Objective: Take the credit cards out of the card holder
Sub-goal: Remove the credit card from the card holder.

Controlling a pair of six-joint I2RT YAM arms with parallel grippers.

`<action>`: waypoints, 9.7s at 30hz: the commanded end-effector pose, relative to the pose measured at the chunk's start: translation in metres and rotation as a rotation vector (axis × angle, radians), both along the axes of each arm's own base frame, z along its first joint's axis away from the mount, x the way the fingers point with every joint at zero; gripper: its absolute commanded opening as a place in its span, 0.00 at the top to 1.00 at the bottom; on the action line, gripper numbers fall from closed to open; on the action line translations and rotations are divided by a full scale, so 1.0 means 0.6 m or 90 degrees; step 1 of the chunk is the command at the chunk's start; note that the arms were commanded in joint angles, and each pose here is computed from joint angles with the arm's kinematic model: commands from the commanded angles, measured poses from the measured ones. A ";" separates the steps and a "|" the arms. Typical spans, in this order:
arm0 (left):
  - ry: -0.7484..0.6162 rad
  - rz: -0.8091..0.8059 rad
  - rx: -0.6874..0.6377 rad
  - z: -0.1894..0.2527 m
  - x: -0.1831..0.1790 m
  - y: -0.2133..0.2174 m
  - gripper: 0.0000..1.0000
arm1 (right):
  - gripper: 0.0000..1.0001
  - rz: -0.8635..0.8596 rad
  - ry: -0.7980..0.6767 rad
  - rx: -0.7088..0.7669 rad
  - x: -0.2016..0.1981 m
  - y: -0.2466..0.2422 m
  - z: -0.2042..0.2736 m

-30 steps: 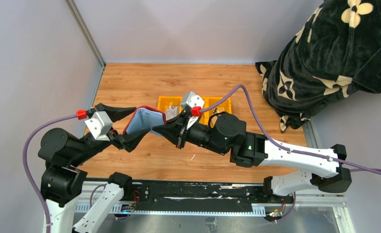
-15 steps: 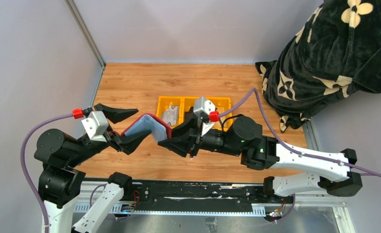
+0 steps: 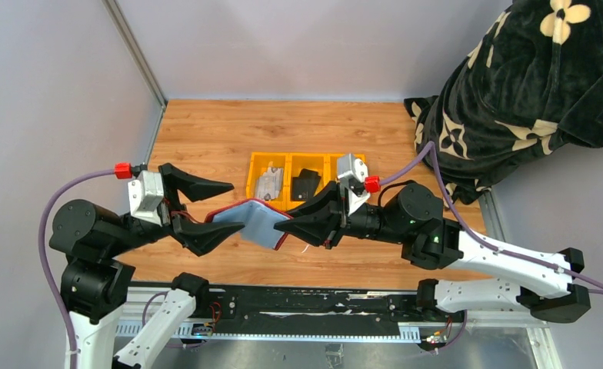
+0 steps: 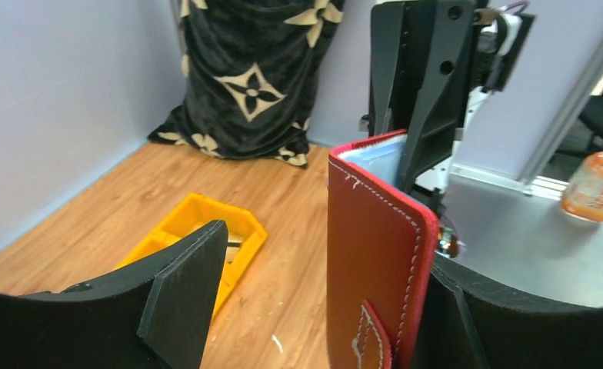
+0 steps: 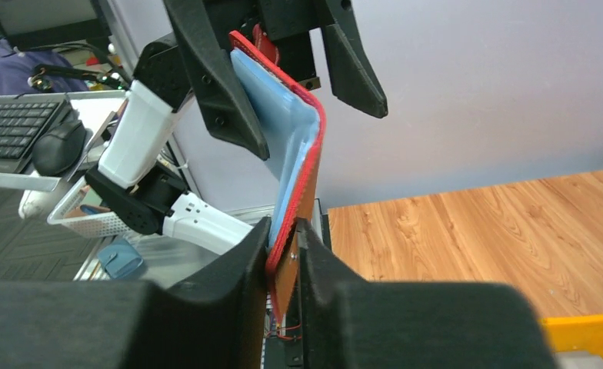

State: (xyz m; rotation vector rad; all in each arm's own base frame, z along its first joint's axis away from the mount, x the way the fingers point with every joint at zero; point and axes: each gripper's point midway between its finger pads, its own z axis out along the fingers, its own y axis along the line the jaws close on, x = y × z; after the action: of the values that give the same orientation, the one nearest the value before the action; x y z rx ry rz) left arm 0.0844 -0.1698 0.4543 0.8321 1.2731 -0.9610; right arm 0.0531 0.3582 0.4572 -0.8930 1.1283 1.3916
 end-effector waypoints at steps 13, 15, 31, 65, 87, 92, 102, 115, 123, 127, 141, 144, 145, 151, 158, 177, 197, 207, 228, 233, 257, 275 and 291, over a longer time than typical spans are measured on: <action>0.052 -0.002 0.004 -0.050 0.019 -0.007 0.30 | 1.00 0.012 0.046 0.003 0.017 0.035 0.015; 0.027 0.016 0.020 -0.059 0.023 -0.001 0.23 | 1.00 -0.008 0.061 0.002 0.027 0.042 0.014; -0.080 0.208 0.128 -0.100 0.104 0.058 0.98 | 1.00 0.014 0.095 -0.002 0.027 0.091 0.017; 0.004 0.045 -0.003 0.028 0.026 0.007 1.00 | 0.73 0.018 0.055 0.073 0.006 0.014 -0.011; 0.014 0.015 -0.002 0.046 0.034 -0.005 1.00 | 0.61 0.008 0.106 0.097 0.029 0.060 -0.040; 0.028 -0.037 0.007 0.049 0.011 -0.014 1.00 | 0.65 0.023 0.096 0.086 0.032 0.083 -0.019; 0.059 -0.077 -0.018 0.061 0.013 -0.027 1.00 | 0.85 0.037 0.104 0.082 0.037 0.118 -0.024; 0.069 -0.101 -0.022 0.090 0.022 -0.036 1.00 | 0.43 0.046 0.186 0.103 0.071 0.150 -0.080; 0.084 -0.122 -0.028 0.105 0.020 -0.041 1.00 | 0.24 0.092 0.260 0.185 0.100 0.148 -0.084; 0.093 -0.132 -0.030 0.103 0.016 -0.042 1.00 | 0.25 0.143 0.257 0.236 0.090 0.141 -0.051; 0.056 -0.097 -0.009 0.083 0.028 -0.036 1.00 | 1.00 0.285 0.251 0.319 0.050 0.110 0.016; 0.001 -0.001 0.038 0.058 0.051 -0.012 0.29 | 1.00 0.204 0.240 0.230 0.072 0.107 -0.002; -0.027 0.028 0.062 0.049 0.057 -0.003 0.06 | 1.00 0.146 0.217 0.177 0.084 0.108 -0.012; -0.167 0.182 0.162 0.012 0.077 0.059 0.00 | 1.00 -0.194 0.097 -0.225 0.171 0.059 -0.126; -0.156 0.110 0.192 -0.075 0.058 0.042 0.00 | 1.00 -0.278 -0.012 -0.355 0.194 0.037 -0.130; -0.137 0.202 0.121 -0.129 0.098 0.056 0.00 | 1.00 -0.491 -0.219 -0.481 0.177 0.120 -0.055; -0.155 0.182 0.173 -0.099 0.072 0.062 1.00 | 0.60 -0.220 -0.096 -0.377 0.107 0.113 -0.089; 0.129 -0.027 0.155 -0.106 0.031 -0.002 1.00 | 0.64 -0.078 -0.017 -0.128 0.111 0.011 -0.070; 0.194 -0.155 0.118 -0.089 -0.018 -0.025 1.00 | 0.74 0.036 0.015 -0.050 0.055 -0.030 -0.048; 0.191 -0.161 0.116 -0.086 -0.022 -0.025 1.00 | 0.73 0.044 0.014 -0.046 0.048 -0.035 -0.048; 0.170 -0.182 0.110 -0.061 -0.032 -0.027 1.00 | 0.77 0.115 -0.001 -0.022 0.007 -0.053 -0.033; 0.190 -0.172 0.106 -0.062 -0.029 -0.027 1.00 | 0.50 0.104 0.018 -0.023 0.023 -0.033 -0.035; 0.198 -0.177 0.104 -0.064 -0.032 -0.027 1.00 | 0.71 -0.009 0.078 -0.013 0.083 0.004 -0.038</action>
State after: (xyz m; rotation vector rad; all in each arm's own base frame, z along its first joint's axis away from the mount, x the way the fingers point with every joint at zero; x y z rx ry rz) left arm 0.0718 -0.1862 0.4111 1.0316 1.5557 -1.2327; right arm 0.0888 0.3668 0.4170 -0.9317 1.2180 1.5055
